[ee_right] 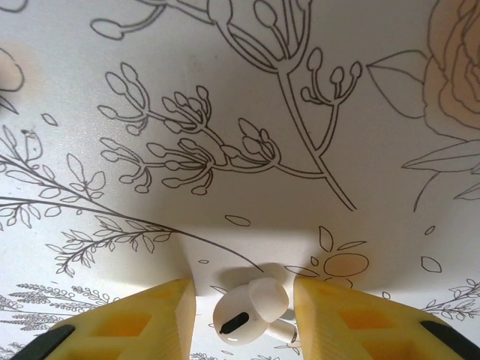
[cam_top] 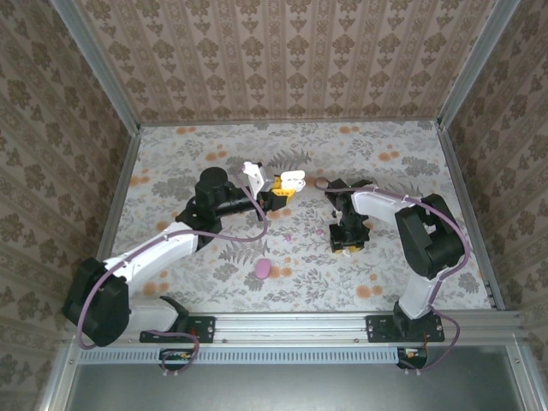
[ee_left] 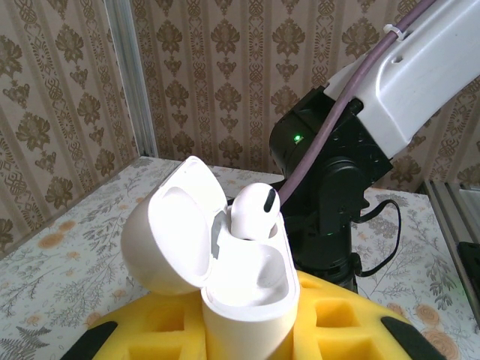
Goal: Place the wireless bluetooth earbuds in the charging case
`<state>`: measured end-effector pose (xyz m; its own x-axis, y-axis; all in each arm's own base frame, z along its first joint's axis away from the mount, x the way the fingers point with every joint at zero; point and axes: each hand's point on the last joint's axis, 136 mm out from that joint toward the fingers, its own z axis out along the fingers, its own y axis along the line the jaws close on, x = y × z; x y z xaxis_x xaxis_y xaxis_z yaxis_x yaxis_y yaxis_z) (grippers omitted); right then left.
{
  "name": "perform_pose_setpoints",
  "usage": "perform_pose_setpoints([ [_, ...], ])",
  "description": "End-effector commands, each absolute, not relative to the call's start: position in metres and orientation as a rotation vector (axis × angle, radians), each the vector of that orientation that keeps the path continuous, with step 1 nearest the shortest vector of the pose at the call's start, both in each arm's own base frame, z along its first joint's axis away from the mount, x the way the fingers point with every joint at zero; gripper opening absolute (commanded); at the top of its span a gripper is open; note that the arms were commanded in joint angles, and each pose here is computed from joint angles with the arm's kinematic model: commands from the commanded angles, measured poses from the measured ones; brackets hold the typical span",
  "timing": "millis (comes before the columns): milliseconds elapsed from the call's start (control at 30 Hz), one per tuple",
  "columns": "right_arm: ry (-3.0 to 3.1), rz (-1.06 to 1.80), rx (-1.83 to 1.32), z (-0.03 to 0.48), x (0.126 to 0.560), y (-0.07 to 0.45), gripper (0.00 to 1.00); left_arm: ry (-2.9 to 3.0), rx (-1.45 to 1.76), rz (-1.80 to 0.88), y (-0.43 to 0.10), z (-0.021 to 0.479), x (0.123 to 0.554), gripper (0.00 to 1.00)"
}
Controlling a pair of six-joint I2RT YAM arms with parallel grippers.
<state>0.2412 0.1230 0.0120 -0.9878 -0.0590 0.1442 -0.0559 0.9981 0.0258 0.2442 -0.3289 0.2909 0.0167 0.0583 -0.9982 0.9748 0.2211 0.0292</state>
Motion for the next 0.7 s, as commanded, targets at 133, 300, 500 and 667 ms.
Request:
perform_pose_setpoints([
  [133, -2.988, 0.062, 0.132, 0.007, 0.242, 0.115, 0.35, 1.314, 1.085, -1.0, -0.327, 0.298, 0.246, 0.07],
  [300, -2.993, 0.061, 0.129, 0.008, 0.242, 0.115, 0.32, 1.319, 1.088, -1.016, -0.33, 0.297, 0.247, 0.07],
  [500, -3.019, 0.041, 0.125, 0.014, 0.244, 0.116, 0.27, 1.32, 1.084, -1.011, -0.329, 0.298, 0.247, 0.07],
  [667, -3.047, 0.041, 0.123, 0.022, 0.247, 0.116, 0.29, 1.322, 1.085, -1.013, -0.33, 0.298, 0.249, 0.07],
])
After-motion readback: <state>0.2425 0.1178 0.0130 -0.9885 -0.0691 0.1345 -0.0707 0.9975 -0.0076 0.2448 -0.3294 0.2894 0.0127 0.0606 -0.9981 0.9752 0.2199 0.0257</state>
